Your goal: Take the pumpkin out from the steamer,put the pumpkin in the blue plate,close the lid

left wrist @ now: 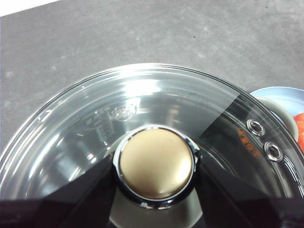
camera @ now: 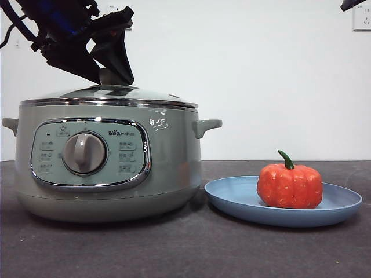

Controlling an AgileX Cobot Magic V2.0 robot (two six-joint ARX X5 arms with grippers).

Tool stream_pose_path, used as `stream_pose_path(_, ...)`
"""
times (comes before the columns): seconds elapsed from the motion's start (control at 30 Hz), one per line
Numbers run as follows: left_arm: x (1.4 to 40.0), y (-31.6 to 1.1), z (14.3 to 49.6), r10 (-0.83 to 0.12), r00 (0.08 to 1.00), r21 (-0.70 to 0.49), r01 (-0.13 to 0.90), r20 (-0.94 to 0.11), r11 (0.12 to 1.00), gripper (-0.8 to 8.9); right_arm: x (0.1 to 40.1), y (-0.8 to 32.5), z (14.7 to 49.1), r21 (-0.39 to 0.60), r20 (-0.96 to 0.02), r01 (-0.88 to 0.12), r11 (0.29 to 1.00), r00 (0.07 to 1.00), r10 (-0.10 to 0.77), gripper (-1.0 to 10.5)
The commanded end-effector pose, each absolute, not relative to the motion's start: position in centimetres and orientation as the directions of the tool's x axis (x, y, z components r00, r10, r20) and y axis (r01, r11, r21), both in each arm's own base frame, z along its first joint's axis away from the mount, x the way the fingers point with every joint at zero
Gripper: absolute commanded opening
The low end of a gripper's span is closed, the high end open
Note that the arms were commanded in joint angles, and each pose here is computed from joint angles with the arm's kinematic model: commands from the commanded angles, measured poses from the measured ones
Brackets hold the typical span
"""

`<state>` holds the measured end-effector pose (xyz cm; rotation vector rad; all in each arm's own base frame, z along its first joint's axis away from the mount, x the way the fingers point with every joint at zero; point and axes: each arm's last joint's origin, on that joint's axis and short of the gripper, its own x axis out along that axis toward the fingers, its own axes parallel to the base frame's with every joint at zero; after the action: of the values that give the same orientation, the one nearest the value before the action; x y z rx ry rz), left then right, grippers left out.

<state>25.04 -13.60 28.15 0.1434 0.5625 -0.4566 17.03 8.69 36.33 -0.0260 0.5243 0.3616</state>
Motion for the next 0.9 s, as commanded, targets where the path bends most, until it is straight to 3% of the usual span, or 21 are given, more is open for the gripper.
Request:
stream_pose_path(0.03, 25.1, -13.4, 26.7, -0.333, 0.725, 0.035, 0.441, -0.603, 0.897, 0.35, 17.1, 8.7, 36.1, 0.074, -0.497, -0.338, 0.938, 0.803, 0.329, 5.6)
stream_pose_path(0.13, 25.1, -13.4, 26.7, -0.335, 0.727, 0.035, 0.441, -0.599, 0.897, 3.01, 17.1, 8.7, 36.1, 0.074, -0.498, -0.338, 0.938, 0.803, 0.329, 5.6)
stream_pose_path(0.2, 25.1, -13.4, 26.7, -0.335, 0.728, 0.034, 0.441, -0.598, 0.897, 4.10, 17.1, 8.7, 36.1, 0.074, -0.498, -0.339, 0.938, 0.802, 0.329, 5.6)
stream_pose_path(0.43, 24.9, -13.3, 27.0, -0.335, 0.728, 0.031, 0.439, -0.598, 0.898, 4.08, 17.1, 8.7, 36.1, 0.074, -0.499, -0.339, 0.938, 0.802, 0.329, 5.6)
stream_pose_path(0.7, 22.7, -12.2, 30.7, -0.356, 0.741, 0.023, 0.447, -0.569, 0.894, 4.04, 16.8, 8.6, 35.7, 0.065, -0.546, -0.336, 0.940, 0.776, 0.315, 5.3)
stream_pose_path(0.77, 21.7, -11.7, 31.6, -0.376, 0.740, 0.013, 0.460, -0.558, 0.888, 3.49, 16.8, 8.6, 35.6, 0.063, -0.556, -0.335, 0.940, 0.771, 0.312, 4.3)
stream_pose_path(0.9, 19.4, -10.6, 33.3, -0.433, 0.736, -0.015, 0.500, -0.520, 0.866, -0.29, 16.7, 8.5, 35.6, 0.053, -0.557, -0.342, 0.938, 0.770, 0.312, 0.8)
